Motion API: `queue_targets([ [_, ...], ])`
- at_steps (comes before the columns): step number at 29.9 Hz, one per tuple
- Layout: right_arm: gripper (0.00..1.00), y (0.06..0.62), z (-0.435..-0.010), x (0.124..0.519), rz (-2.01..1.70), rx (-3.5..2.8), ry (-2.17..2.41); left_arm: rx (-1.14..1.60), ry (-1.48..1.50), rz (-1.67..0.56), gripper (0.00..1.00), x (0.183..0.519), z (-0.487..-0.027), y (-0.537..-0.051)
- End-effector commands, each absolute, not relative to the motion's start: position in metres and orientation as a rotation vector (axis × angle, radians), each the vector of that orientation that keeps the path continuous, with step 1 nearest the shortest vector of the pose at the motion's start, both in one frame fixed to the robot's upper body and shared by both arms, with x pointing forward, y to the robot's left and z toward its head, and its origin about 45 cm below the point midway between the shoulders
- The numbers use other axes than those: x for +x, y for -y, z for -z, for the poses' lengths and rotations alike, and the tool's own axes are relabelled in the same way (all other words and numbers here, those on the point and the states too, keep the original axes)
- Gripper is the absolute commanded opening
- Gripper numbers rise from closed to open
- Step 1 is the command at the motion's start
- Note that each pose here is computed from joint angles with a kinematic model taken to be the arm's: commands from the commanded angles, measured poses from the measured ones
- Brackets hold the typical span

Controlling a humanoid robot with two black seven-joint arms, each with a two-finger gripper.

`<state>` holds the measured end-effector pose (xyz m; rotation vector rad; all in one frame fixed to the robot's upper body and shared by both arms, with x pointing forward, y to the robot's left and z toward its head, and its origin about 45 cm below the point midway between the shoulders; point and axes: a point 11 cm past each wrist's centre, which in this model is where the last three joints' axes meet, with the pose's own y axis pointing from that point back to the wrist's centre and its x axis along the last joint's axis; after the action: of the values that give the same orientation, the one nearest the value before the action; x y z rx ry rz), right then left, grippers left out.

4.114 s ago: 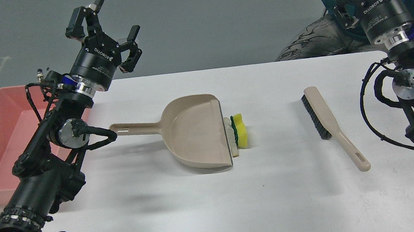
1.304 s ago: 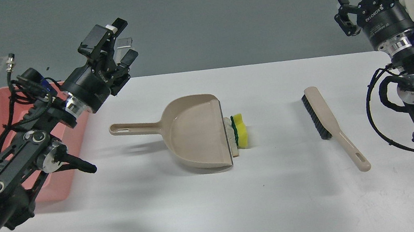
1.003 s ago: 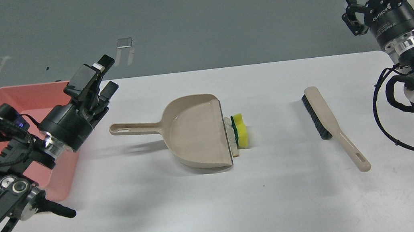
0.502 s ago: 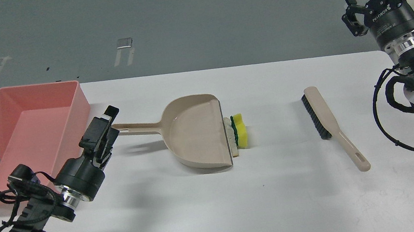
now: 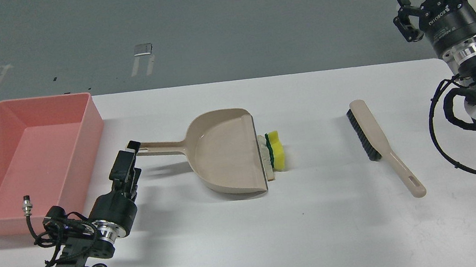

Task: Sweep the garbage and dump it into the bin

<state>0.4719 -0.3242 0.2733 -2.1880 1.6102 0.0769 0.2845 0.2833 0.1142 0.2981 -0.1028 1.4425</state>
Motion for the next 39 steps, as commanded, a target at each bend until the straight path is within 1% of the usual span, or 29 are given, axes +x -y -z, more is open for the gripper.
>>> queue_targets([
  [1, 1.00, 0.323, -0.274, 0.473, -0.077, -2.188, -1.608, 0.269, 0.107, -1.444, 0.98, 0.294, -0.119, -0.275],
  [4, 1.00, 0.323, -0.274, 0.472, -0.076, -2.187, -1.607, 0.266, 0.102, -1.419, 0.98, 0.298, -0.115, -0.260],
  [11, 1.00, 0.323, -0.274, 0.473, -0.077, -2.188, -1.608, 0.306, 0.118, -1.414, 0.98, 0.305, -0.104, -0.252],
  [21, 1.00, 0.324, -0.273, 0.472, -0.078, -2.187, -1.610, 0.351, 0.109, -1.445, 0.98, 0.316, -0.090, -0.259],
  [27, 1.00, 0.323, -0.275, 0.473, -0.075, -2.186, -1.607, 0.353, 0.114, -1.460, 0.95, 0.322, -0.092, -0.261],
  [30, 1.00, 0.323, -0.274, 0.473, -0.076, -2.186, -1.606, 0.353, 0.112, -1.460, 0.90, 0.322, -0.092, -0.261],
  [35, 1.00, 0.322, -0.275, 0.472, -0.076, -2.188, -1.602, 0.352, 0.106, -1.461, 0.65, 0.322, -0.091, -0.261],
  [36, 1.00, 0.322, -0.275, 0.472, -0.076, -2.188, -1.602, 0.354, 0.104, -1.462, 0.62, 0.321, -0.090, -0.261],
  [37, 1.00, 0.322, -0.275, 0.472, -0.076, -2.188, -1.602, 0.354, 0.103, -1.463, 0.55, 0.321, -0.090, -0.261],
  [38, 1.00, 0.322, -0.274, 0.472, -0.077, -2.187, -1.605, 0.355, 0.103, -1.461, 0.51, 0.321, -0.090, -0.261],
  [39, 1.00, 0.322, -0.274, 0.472, -0.077, -2.187, -1.605, 0.355, 0.103, -1.461, 0.51, 0.321, -0.090, -0.261],
])
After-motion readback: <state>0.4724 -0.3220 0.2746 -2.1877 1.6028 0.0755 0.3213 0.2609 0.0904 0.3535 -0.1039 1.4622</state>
